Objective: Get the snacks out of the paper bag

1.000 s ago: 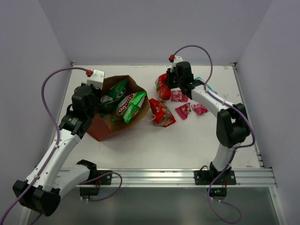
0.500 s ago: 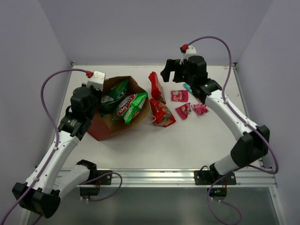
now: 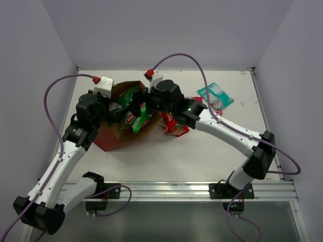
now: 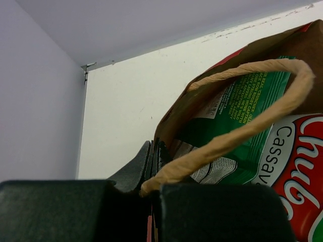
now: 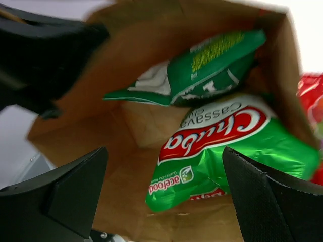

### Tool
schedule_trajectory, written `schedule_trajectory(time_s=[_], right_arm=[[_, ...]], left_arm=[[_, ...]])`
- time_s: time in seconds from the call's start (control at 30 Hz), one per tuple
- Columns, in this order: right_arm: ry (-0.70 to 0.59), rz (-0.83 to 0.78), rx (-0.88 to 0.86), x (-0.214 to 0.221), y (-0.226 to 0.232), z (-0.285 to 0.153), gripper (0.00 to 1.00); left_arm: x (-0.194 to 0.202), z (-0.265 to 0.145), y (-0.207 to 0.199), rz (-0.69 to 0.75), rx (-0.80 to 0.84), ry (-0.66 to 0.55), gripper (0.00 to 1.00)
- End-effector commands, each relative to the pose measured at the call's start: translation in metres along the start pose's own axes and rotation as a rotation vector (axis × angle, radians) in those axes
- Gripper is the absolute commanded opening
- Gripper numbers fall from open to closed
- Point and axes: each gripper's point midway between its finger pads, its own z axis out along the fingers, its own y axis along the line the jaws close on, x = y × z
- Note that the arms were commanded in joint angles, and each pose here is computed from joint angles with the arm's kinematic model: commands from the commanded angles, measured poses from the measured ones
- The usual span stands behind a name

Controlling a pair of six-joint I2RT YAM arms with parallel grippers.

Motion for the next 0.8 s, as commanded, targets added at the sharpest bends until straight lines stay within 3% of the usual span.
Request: schedule_trajectory(time_s=[0.0, 0.3, 0.53, 0.63, 0.73, 0.77], right_arm=[[-0.006, 0.170, 0.032, 0.005, 0.001, 0.020, 0.98], [-0.085, 0.445, 0.099, -0.004, -0.003, 0.075, 0.98], [0.051, 0.501, 0.193, 0.045, -0.021, 0.126, 0.97], [0.082, 0.512, 0.202, 0.060, -0.025, 0.136, 0.89], [0.087, 0.507, 0.186, 0.061, -0.025, 0.134, 0.62], [0.070, 0.497, 0.165, 0.056, -0.023, 0.133, 0.45]], left_arm=[[-0.026, -0.007, 0.006, -0.067, -0.011, -0.084, 0.00], [-0.023, -0.007, -0.008, -0.102, 0.055, -0.081, 0.00], [-0.027, -0.012, -0.010, -0.100, 0.076, -0.100, 0.00], [-0.028, -0.014, -0.011, -0.096, 0.090, -0.108, 0.00], [-0.028, -0.015, -0.011, -0.092, 0.089, -0.111, 0.00], [-0.027, -0.015, -0.011, -0.087, 0.087, -0.108, 0.00]])
